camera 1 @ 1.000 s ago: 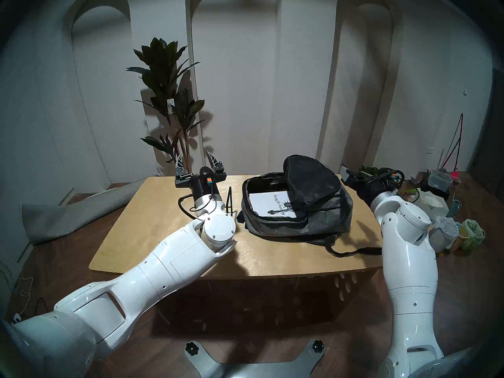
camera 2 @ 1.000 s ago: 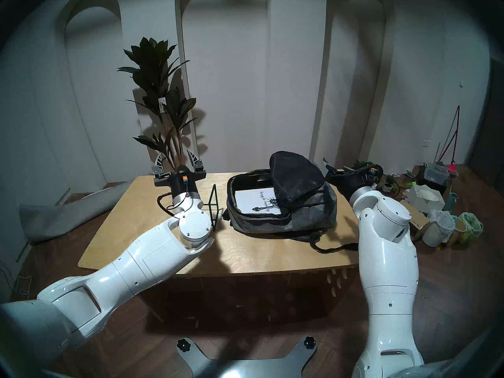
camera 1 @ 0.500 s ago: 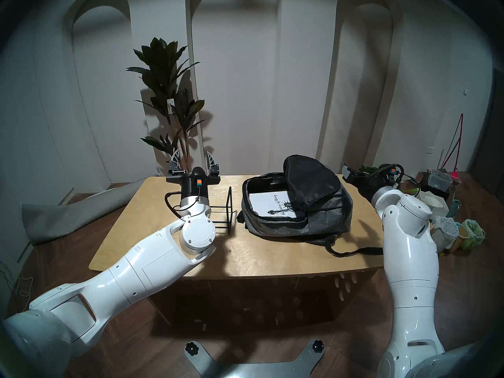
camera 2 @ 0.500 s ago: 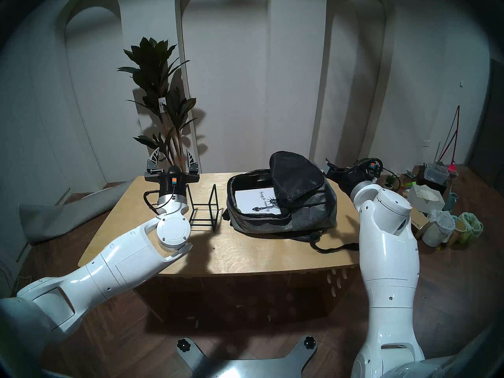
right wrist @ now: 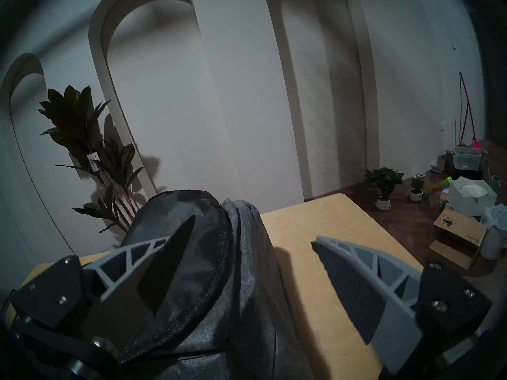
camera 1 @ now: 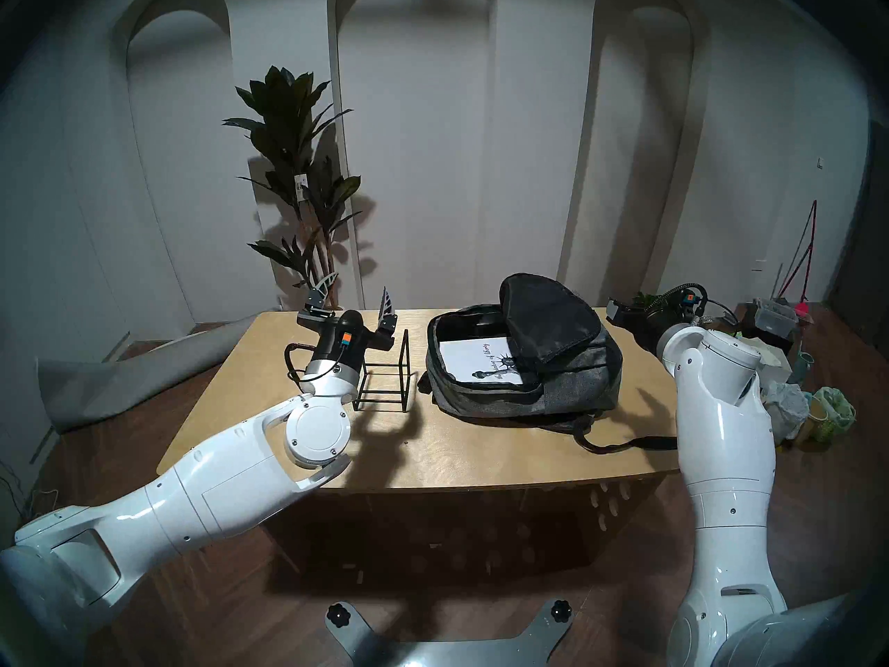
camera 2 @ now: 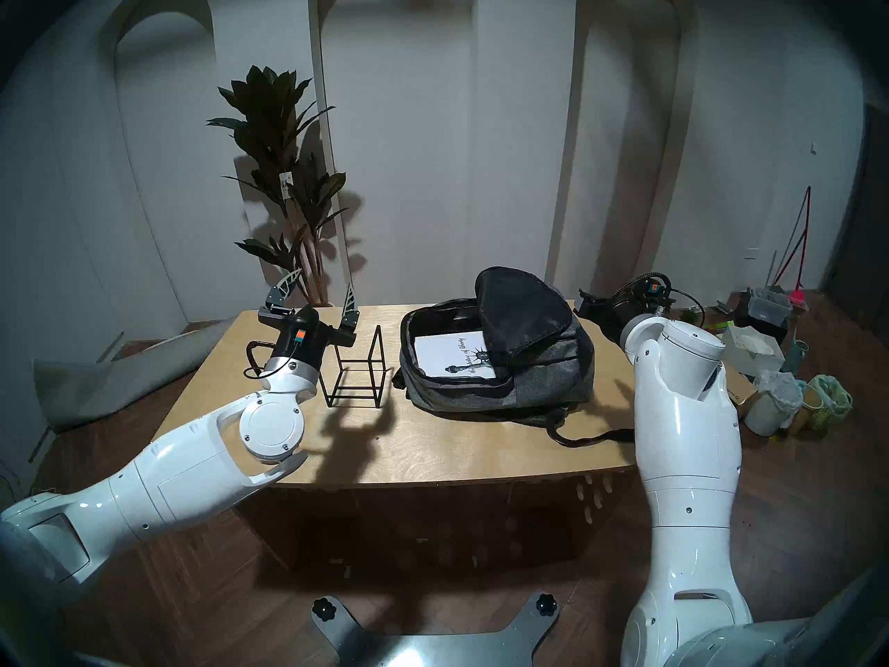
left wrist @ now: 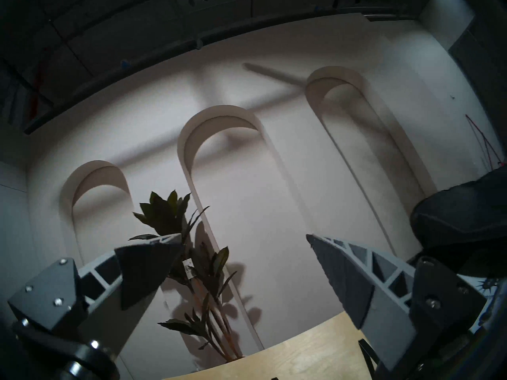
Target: Put the book into the bag and close the bag
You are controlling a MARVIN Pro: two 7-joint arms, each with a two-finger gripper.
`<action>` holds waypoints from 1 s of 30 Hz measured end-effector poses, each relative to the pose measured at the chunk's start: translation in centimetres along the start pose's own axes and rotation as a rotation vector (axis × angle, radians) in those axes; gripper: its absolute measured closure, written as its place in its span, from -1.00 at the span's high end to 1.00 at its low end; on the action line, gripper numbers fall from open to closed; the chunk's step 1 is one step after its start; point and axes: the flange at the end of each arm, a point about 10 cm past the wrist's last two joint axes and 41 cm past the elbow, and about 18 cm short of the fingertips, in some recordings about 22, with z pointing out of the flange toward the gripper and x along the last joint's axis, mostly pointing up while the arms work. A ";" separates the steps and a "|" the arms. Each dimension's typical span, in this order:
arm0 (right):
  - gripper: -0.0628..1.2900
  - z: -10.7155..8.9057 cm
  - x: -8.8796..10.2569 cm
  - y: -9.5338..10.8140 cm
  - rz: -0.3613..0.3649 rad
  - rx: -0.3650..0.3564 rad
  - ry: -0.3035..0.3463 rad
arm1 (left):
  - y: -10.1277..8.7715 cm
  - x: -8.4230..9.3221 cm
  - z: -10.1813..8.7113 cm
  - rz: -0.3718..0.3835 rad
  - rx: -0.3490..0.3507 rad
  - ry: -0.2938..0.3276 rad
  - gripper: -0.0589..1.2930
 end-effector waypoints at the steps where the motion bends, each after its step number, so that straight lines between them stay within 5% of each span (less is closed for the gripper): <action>1: 0.90 0.1 0.0 -0.1 0.003 0.000 -0.007 | 0.0 0.0 -0.1 -0.001 -0.012 -0.003 0.92; 17: 0.90 1.7 0.1 -0.7 0.110 -0.009 -0.175 | -2.0 1.9 -2.1 -0.038 -0.331 -0.132 0.92; 30: 0.90 1.7 3.0 -0.9 0.179 -0.013 -0.160 | -3.7 2.8 -2.8 -0.088 -0.534 -0.275 0.92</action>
